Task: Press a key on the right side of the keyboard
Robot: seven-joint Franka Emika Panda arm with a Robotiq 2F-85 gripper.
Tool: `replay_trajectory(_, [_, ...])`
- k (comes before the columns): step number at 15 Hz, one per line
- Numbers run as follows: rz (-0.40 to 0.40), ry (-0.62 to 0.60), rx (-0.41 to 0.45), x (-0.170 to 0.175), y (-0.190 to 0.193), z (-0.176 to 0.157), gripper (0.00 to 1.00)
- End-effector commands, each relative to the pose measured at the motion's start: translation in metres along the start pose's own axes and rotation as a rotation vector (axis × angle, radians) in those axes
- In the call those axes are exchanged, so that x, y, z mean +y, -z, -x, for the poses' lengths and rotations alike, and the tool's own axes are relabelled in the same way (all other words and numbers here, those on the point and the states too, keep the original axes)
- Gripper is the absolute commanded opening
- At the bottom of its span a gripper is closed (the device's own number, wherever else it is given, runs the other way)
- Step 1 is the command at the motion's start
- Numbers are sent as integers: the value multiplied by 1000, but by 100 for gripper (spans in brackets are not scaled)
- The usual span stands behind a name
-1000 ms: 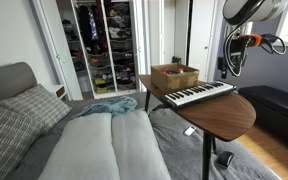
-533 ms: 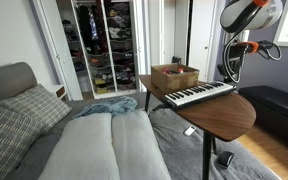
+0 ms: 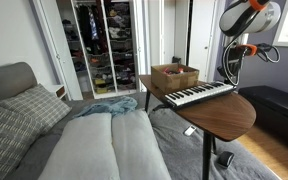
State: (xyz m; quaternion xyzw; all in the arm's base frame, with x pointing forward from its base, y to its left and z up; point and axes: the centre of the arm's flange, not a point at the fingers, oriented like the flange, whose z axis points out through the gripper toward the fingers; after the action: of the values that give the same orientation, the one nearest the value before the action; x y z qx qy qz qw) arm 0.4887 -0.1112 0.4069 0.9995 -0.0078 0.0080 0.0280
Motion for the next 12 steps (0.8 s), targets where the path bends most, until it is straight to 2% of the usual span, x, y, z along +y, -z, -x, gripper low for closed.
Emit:
replay_trajectory(1, [-4, 13, 4, 7, -4, 3, 0])
replay_trajectory(12, [-15, 68, -32, 10, -13, 2, 0])
